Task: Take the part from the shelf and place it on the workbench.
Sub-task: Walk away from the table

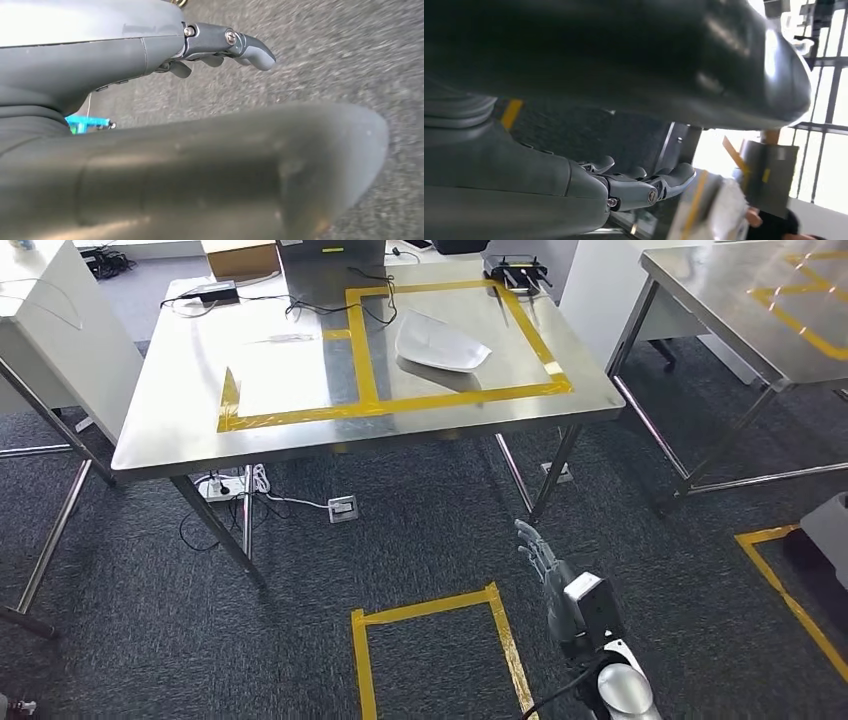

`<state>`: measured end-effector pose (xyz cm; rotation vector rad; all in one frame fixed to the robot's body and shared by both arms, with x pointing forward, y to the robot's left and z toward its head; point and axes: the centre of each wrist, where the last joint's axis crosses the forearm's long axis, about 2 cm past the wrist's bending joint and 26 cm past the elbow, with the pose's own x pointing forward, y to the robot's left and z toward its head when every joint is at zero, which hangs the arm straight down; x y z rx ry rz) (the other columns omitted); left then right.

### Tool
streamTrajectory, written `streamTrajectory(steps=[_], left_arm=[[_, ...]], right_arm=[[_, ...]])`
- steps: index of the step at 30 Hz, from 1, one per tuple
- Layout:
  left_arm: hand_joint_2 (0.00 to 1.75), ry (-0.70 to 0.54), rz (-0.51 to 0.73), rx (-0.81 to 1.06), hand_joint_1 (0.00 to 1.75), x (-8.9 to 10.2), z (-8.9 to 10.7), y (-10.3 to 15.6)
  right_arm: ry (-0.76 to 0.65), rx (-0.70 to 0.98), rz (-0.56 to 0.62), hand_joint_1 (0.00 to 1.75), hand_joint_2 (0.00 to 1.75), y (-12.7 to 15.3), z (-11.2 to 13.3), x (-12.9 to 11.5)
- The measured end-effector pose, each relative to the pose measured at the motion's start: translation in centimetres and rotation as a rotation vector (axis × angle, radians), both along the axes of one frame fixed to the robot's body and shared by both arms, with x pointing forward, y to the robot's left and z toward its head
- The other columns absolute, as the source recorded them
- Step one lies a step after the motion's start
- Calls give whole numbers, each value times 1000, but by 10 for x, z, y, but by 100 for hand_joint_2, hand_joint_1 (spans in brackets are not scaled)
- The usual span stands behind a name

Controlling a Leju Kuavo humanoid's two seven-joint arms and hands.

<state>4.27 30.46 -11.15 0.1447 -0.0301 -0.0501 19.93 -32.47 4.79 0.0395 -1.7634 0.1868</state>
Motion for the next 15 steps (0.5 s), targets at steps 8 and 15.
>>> streamTrajectory(steps=[8, 15], left_arm=[[0, -25, -76, -83, 0, 6, 1, -41], [0, -87, -199, -95, 0, 17, 3, -47]], right_arm=[[527, 32, -90, 0, 0, -16, -95, -14], [1320, 13, -370, 0, 0, -21, -148, -119]])
